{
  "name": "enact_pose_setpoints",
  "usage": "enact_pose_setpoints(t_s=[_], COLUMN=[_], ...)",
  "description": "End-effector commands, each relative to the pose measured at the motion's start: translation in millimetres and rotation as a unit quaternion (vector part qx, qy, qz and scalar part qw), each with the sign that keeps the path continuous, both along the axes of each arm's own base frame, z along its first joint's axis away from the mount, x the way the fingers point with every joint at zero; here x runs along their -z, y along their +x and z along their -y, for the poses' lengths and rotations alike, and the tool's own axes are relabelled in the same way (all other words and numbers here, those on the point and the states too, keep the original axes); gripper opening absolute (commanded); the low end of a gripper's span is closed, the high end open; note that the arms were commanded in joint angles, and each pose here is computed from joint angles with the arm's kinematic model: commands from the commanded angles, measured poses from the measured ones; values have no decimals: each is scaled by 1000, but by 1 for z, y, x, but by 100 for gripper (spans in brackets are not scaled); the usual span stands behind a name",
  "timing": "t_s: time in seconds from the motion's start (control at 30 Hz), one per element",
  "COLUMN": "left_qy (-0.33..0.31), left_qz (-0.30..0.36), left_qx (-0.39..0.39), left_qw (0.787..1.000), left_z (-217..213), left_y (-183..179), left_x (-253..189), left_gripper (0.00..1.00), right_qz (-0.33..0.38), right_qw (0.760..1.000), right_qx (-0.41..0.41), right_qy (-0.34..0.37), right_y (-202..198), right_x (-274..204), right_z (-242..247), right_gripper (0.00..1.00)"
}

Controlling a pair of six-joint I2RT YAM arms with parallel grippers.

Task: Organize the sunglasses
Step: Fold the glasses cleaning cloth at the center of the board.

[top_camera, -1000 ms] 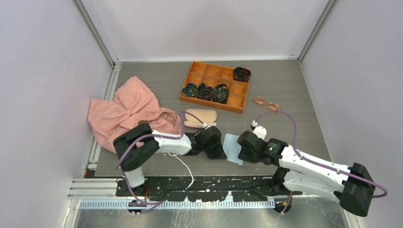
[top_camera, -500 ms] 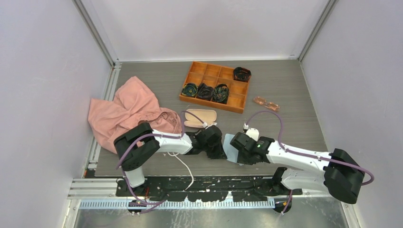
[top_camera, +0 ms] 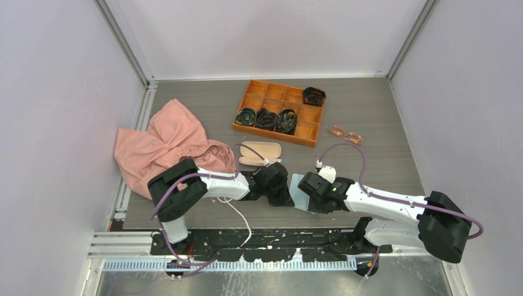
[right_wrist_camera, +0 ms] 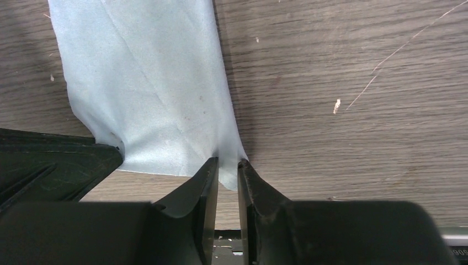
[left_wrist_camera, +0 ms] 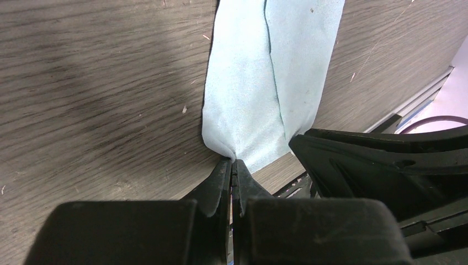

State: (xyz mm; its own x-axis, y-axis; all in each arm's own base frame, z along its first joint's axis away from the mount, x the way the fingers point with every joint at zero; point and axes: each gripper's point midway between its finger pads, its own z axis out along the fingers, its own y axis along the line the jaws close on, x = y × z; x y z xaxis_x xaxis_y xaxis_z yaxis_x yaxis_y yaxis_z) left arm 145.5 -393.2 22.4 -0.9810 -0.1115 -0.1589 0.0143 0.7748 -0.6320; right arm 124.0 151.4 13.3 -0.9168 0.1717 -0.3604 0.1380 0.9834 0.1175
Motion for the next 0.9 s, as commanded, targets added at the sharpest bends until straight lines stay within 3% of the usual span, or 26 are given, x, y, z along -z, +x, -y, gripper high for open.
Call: enact_pose_setpoints(t_s=[0.0, 0.13, 0.53, 0.87], left_qy=[31, 32, 38, 70], left_qz=[0, 1, 16, 14], left_qx=[3, 1, -17, -45], left_qw=[1000, 999, 999, 996], left_z=[-9, -11, -26, -49], left_y=[2, 3, 11, 13], left_x=[12, 12, 6, 16], left_gripper=[0, 1, 1, 1], right_qz=[6, 4, 74, 51], right_qw=[1000, 999, 996, 987], right_qx=[2, 7, 40, 133], right_qy=[-14, -33, 29, 73], right_y=[3, 2, 21, 2], right_x=[9, 14, -38, -2], right_z=[3, 10, 3, 20], right_gripper=[20, 2, 1, 0])
